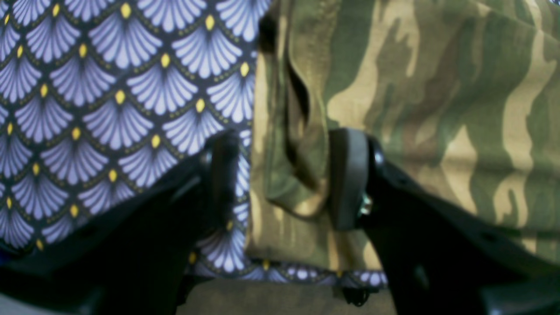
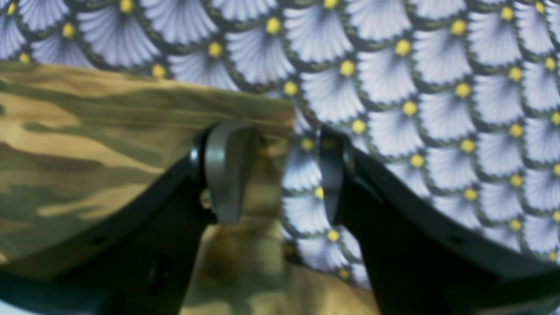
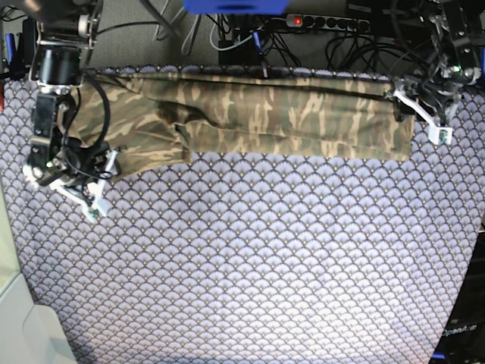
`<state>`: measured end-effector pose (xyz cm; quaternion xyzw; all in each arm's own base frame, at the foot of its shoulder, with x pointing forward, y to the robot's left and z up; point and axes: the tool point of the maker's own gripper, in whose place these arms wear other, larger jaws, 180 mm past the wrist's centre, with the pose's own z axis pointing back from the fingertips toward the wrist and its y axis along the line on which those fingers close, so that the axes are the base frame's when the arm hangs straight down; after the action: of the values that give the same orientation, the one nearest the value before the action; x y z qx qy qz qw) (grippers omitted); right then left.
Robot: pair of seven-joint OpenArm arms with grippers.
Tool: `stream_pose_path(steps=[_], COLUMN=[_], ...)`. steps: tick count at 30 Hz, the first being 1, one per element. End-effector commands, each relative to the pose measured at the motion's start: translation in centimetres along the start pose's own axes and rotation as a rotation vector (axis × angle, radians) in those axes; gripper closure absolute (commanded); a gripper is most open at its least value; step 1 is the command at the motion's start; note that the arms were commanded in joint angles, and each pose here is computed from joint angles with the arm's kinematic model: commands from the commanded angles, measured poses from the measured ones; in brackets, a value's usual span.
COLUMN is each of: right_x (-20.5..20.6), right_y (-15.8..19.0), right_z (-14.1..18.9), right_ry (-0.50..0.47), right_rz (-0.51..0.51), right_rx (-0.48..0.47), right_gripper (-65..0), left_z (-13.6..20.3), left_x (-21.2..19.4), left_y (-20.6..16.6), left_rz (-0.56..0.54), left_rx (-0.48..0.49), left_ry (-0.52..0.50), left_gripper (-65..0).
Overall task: Fold the T-shirt properly
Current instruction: 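Grasp the protruding sleeve end with the right gripper, then fold the sleeve end inward onto the strip with the right gripper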
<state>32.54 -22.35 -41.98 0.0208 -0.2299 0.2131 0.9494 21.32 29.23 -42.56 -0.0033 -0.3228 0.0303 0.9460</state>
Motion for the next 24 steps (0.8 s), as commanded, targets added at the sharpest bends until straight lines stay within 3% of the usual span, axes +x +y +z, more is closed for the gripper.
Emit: stream_pose_path(steps=[1,11,14,18,24], right_x=[1.6,1.7,1.6,0.9,1.5], right_y=[-0.9,0.4,0.4,0.7,0.8], right_z=[0.7,0.2,0.1,0.0,1.5], right_ry=[-0.05,-0.055,-0.052,-0.042,-0.078], right_rz=[0.004,-0.007,-0.007,-0.008,0.03], right_rx=[-0.022,0.006,0.007,0.011,-0.024], right_gripper=[-29.1,-28.2,-20.2,-1.4,0.0], left_z=[0.3,0.3,0.3,0.3,0.3], left_x=[0.6,0.5,0.5,0.4,0.5], left_y=[0.7,0.7,0.7,0.5,0.3], left_rz=[-0.015,-0.014,-0.014,-0.01,-0.006], left_rx=[0.021,0.02,0.019,0.017,0.014], left_ry=[-0.011,-0.008,-0.01,-0.01,-0.014], left_gripper=[-31.2,-31.2,-31.2,-31.2,-31.2])
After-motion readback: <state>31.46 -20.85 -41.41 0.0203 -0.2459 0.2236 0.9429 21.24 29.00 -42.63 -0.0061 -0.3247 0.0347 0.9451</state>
